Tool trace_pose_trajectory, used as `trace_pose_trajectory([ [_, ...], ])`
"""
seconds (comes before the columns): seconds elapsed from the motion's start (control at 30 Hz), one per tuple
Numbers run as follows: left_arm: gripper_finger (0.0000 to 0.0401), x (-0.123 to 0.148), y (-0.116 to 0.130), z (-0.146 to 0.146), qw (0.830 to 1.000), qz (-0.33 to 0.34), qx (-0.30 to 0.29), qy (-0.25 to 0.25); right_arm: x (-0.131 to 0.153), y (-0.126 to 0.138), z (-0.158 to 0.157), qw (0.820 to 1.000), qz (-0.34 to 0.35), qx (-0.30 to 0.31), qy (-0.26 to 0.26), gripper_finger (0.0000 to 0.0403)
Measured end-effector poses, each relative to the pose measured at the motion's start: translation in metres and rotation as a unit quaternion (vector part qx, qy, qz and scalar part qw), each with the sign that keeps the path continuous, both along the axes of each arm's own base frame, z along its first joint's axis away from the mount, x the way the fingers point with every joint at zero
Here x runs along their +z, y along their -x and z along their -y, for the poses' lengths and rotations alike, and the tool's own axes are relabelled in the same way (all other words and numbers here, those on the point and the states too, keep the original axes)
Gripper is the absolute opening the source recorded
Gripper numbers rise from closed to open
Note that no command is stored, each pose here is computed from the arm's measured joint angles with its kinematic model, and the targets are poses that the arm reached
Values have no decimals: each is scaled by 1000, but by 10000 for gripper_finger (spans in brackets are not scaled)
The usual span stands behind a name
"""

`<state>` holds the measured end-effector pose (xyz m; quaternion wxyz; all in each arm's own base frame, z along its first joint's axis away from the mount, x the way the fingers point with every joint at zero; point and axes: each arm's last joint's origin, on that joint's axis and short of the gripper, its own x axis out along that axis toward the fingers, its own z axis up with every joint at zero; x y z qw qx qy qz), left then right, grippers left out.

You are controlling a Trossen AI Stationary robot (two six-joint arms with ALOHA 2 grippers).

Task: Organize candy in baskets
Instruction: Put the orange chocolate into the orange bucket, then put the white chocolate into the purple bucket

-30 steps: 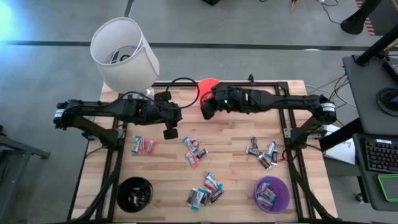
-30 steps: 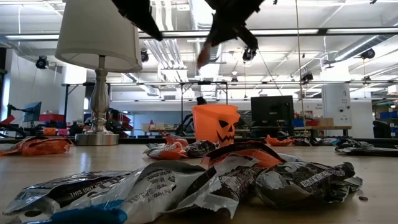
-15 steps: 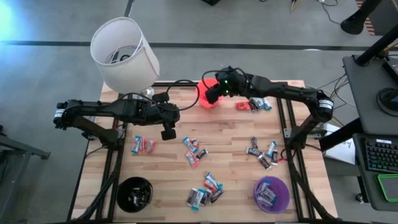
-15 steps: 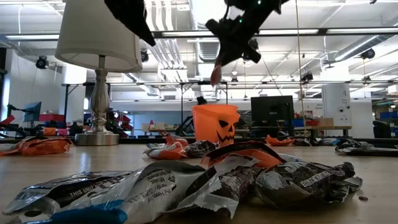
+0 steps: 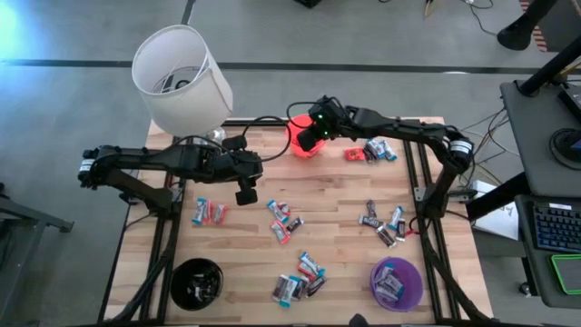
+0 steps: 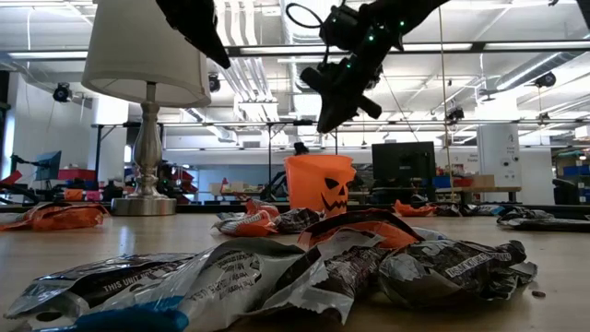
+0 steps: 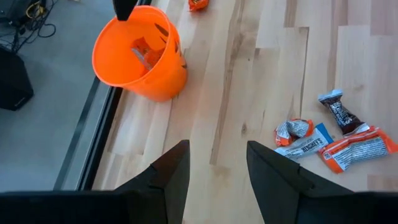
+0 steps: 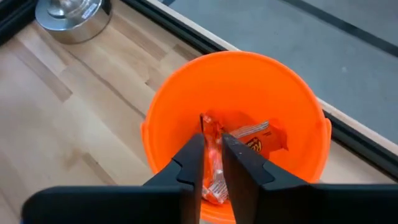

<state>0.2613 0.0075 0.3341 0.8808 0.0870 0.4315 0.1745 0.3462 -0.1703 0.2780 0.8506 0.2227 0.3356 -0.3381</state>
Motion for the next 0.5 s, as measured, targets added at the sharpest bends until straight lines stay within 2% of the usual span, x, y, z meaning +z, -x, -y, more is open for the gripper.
trace_pose_trajectory([
  [0.2,142,0,0,0,1000,0,0,0,2,1,-1,1000,-2,8,6,96],
  [0.27,142,0,0,0,1000,-2,0,0,8,3,-4,1000,7,25,-8,105],
  [0.4,142,-1,1,0,1000,-7,0,0,27,6,-14,992,59,99,-61,117],
  [0.5,142,-2,2,0,1000,-11,0,0,39,7,-30,969,104,186,-123,120],
])
